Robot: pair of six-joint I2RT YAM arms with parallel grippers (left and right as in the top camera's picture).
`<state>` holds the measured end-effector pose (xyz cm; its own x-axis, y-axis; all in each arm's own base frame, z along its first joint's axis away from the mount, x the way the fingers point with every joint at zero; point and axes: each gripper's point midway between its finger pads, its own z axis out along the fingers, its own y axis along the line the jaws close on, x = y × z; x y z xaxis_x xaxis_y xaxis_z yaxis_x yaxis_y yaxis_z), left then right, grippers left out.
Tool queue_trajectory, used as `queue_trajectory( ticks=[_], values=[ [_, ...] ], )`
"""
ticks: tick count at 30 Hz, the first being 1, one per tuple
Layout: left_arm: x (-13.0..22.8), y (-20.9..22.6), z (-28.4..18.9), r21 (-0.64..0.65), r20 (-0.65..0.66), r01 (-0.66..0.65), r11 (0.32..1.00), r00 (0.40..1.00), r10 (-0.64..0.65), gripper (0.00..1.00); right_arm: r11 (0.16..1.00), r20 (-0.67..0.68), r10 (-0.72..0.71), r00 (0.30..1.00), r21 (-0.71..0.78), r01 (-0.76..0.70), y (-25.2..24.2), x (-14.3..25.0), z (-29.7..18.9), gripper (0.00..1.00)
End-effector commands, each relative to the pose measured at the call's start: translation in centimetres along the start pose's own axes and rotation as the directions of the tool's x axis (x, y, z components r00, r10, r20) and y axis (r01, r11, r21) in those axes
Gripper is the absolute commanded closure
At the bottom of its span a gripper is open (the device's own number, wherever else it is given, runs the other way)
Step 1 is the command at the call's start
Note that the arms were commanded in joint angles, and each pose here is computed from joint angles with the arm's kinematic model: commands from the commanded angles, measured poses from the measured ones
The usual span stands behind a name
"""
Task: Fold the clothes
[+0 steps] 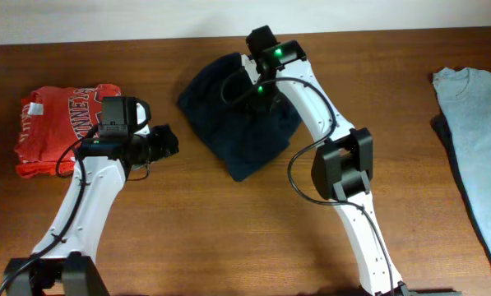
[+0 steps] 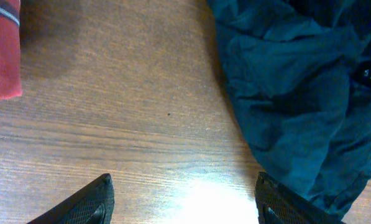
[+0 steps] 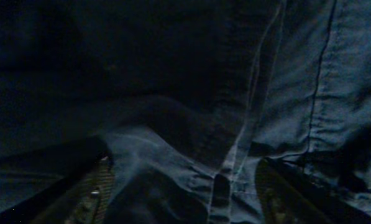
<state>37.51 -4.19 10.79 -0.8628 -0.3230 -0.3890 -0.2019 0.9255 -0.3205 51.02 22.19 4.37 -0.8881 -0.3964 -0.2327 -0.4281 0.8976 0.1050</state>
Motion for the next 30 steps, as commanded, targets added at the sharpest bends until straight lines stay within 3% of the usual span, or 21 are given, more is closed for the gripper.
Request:
queue_trajectory(
  ticks=[1, 4, 8, 12, 23, 24, 28, 30],
  values=[
    [-0.4, 0.4, 0.1, -0.016, 0.015, -0.014, 1.000, 1.000, 0.014, 0.28, 0.998, 0.021, -0.008, 1.000, -0.058, 0.009, -0.2, -0.4, -0.5, 0.31],
    [-0.9, 1.1, 0.0, -0.026, 0.027, 0.003, 1.000, 1.000, -0.002, 0.28, 0.987, 0.030, -0.047, 0.998, -0.152, 0.051, 0.8, -0.4, 0.4, 0.35],
    [-1.6, 2.6, -0.3, -0.037, 0.045, 0.043, 0.998, 0.998, -0.041, 0.28, 0.985, 0.065, -0.053, 0.996, -0.159, 0.063, 0.9, -1.2, 0.7, 0.36],
    [-2.1, 3.7, -0.6, -0.038, 0.054, 0.076, 0.996, 0.996, -0.073, 0.28, 0.977, 0.109, -0.056, 0.992, -0.199, 0.078, 1.6, -2.2, 0.5, 0.46],
    [-2.2, 4.1, -0.7, -0.039, 0.056, 0.086, 0.996, 0.995, -0.083, 0.28, 0.981, 0.063, -0.045, 0.997, -0.187, 0.056, 0.9, -0.8, 2.9, 0.46],
    [-2.1, 4.1, -0.7, -0.040, 0.056, 0.086, 0.996, 0.995, -0.083, 0.28, 0.981, 0.054, -0.044, 0.998, -0.188, 0.053, 0.9, -0.5, 3.3, 0.51],
    [-2.1, 4.1, -0.7, -0.040, 0.054, 0.087, 0.995, 0.995, -0.084, 0.28, 0.982, 0.070, -0.033, 0.997, -0.185, 0.045, 0.7, -1.0, 3.0, 0.96],
    [-2.1, 4.1, -0.7, -0.040, 0.054, 0.086, 0.995, 0.995, -0.084, 0.28, 0.983, 0.106, 0.011, 0.994, -0.181, 0.008, 0.0, -2.2, 1.3, 0.96]
  ],
)
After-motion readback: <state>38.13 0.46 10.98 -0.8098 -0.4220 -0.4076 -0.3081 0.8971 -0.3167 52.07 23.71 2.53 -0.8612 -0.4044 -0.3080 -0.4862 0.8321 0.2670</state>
